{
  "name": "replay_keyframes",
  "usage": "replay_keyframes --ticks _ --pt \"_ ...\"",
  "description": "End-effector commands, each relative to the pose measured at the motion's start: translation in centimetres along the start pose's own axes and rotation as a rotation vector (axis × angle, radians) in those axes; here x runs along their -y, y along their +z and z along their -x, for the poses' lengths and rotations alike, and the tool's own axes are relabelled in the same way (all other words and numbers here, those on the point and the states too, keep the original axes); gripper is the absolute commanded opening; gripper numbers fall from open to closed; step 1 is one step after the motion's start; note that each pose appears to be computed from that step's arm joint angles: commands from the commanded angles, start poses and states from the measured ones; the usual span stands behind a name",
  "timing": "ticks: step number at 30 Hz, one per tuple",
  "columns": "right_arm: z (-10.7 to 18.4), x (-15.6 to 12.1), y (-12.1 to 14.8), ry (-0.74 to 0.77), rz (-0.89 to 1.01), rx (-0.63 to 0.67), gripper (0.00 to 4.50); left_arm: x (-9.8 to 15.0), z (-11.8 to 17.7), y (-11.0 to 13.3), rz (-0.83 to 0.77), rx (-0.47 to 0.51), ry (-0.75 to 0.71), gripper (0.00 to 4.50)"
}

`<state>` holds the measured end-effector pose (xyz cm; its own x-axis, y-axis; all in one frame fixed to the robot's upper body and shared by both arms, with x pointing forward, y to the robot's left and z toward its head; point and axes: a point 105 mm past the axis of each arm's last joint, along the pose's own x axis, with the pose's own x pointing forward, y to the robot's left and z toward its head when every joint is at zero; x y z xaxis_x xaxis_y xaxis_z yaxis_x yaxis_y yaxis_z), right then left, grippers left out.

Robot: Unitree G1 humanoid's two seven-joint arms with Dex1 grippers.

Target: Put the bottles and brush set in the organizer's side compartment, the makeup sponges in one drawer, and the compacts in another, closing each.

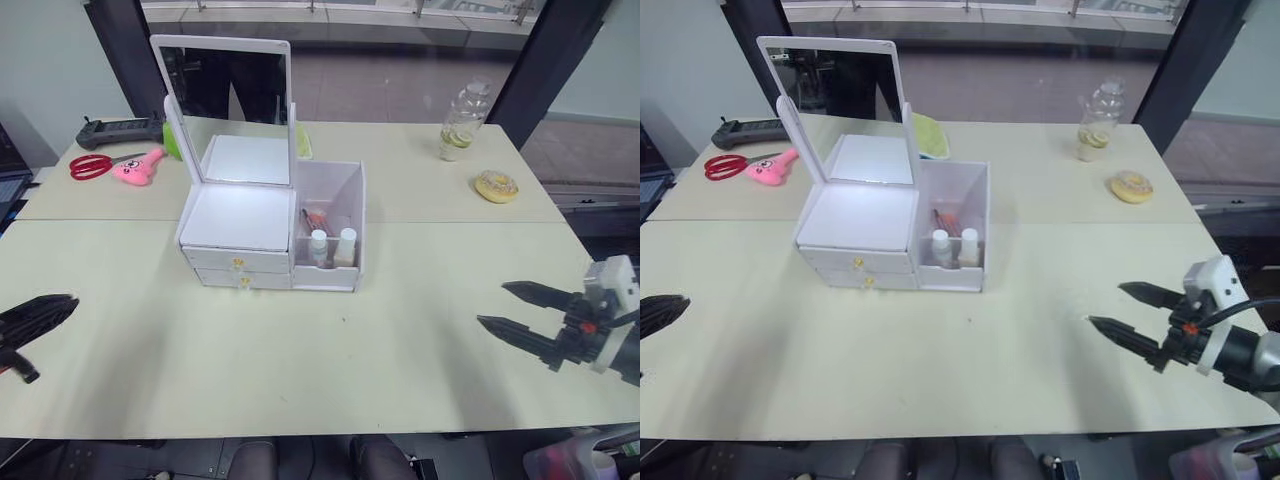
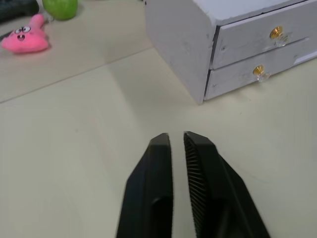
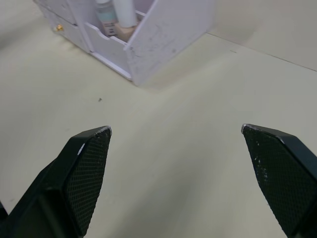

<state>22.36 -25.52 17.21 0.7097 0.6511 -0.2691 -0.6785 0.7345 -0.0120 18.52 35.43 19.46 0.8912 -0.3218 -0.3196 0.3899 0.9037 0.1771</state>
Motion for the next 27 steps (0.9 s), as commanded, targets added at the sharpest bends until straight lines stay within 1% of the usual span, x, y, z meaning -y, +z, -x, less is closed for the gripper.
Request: replay_keyframes --ticks 1,5,9,13,18,27 --pt "1.3 0.5 0.5 -0.031 0.021 0.036 4.5 -0.4 1.2 0.6 -0.021 -0.012 0.017 1.92" --pt "2.2 1.0 0.1 -0.041 0.008 0.028 4.5 -0.6 1.5 0.6 -0.007 -0.021 0.012 3.24" --pt "2.1 1.0 0.1 -0.035 0.013 0.031 4.5 -0.7 1.5 0.4 -0.008 -0.032 0.007 4.46" --pt "1.6 1.0 0.5 -0.02 0.019 0.043 4.5 -1.0 1.3 0.5 -0.035 -0.033 0.023 4.46" --pt "1.3 0.9 0.7 -0.013 0.021 0.047 4.5 -0.9 1.0 0.1 -0.047 -0.057 0.036 4.46" --pt "0.7 0.9 1.0 -0.005 0.028 0.056 4.5 -1.2 0.6 0.3 -0.067 -0.058 0.056 4.46"
